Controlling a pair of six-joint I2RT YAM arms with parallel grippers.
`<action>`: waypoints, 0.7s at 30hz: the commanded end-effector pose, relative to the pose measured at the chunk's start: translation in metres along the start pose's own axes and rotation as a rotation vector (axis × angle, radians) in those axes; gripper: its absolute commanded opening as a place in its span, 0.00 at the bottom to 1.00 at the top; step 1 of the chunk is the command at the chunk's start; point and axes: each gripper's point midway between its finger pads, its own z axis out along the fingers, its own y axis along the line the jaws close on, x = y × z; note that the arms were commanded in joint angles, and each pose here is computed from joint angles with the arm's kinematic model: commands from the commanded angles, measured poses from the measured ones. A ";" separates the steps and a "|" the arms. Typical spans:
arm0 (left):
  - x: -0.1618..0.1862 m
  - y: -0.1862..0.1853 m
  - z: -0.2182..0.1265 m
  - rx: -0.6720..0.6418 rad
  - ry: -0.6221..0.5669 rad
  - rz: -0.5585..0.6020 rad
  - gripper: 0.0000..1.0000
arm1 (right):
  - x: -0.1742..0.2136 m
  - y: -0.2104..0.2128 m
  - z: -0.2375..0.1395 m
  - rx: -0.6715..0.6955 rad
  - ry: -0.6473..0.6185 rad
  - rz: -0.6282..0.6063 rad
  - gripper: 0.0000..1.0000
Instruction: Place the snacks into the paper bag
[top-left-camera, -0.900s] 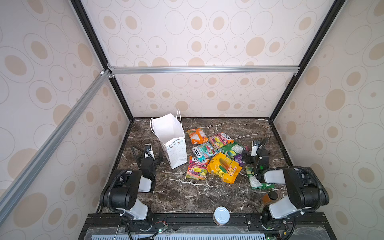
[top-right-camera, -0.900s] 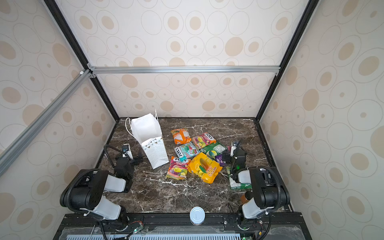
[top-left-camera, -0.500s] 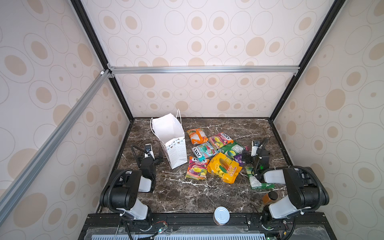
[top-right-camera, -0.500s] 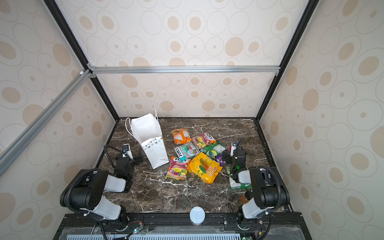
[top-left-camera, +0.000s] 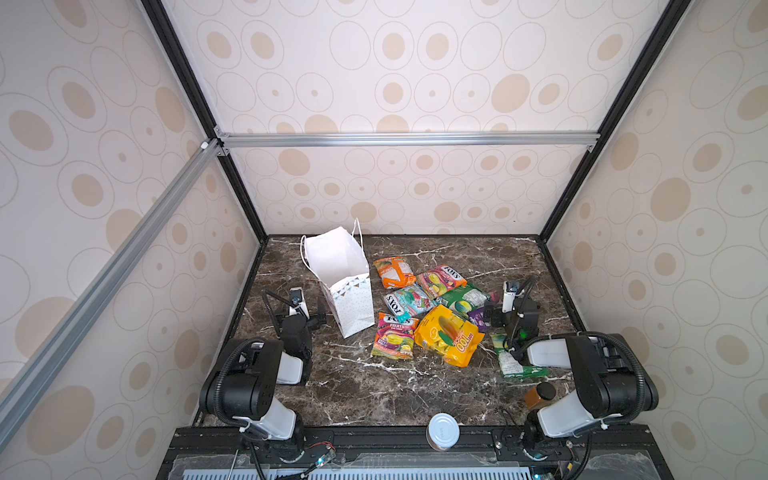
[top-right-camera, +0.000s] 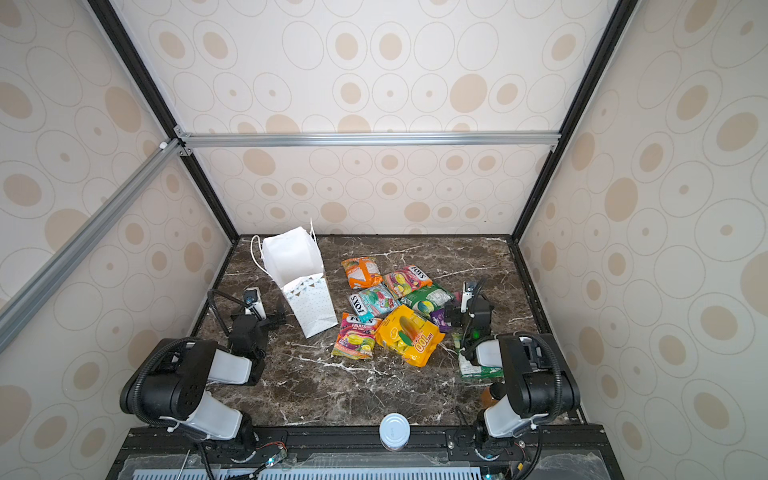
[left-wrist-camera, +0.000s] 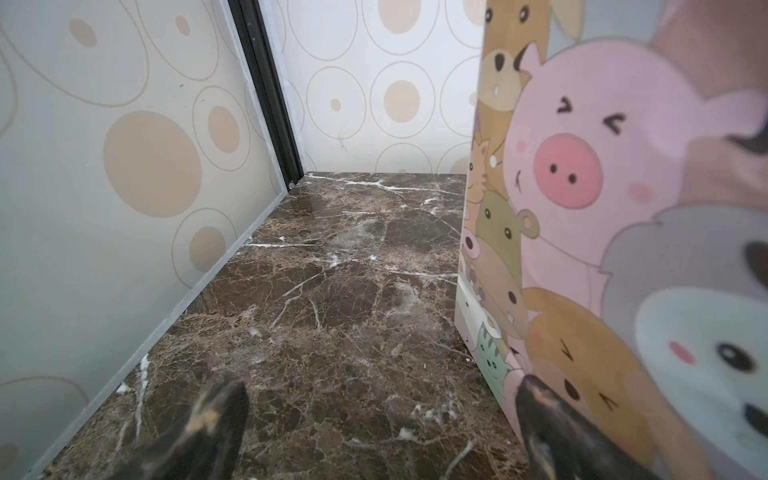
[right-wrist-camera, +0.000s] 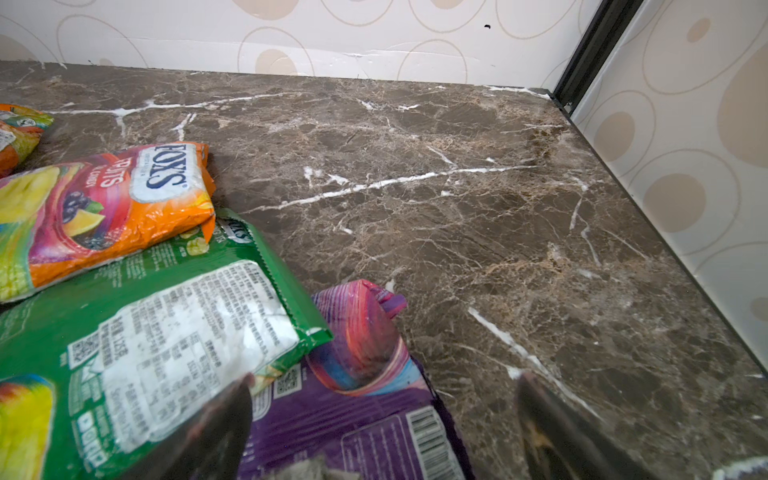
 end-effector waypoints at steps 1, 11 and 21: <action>-0.017 0.000 0.003 0.003 -0.051 0.002 1.00 | -0.012 0.000 0.001 -0.004 -0.029 0.003 1.00; -0.016 0.000 0.002 0.003 -0.054 0.001 1.00 | -0.019 -0.002 0.001 0.006 -0.035 0.002 1.00; -0.044 0.049 0.003 -0.297 0.093 -0.134 1.00 | -0.086 0.005 -0.031 -0.063 -0.007 0.082 0.99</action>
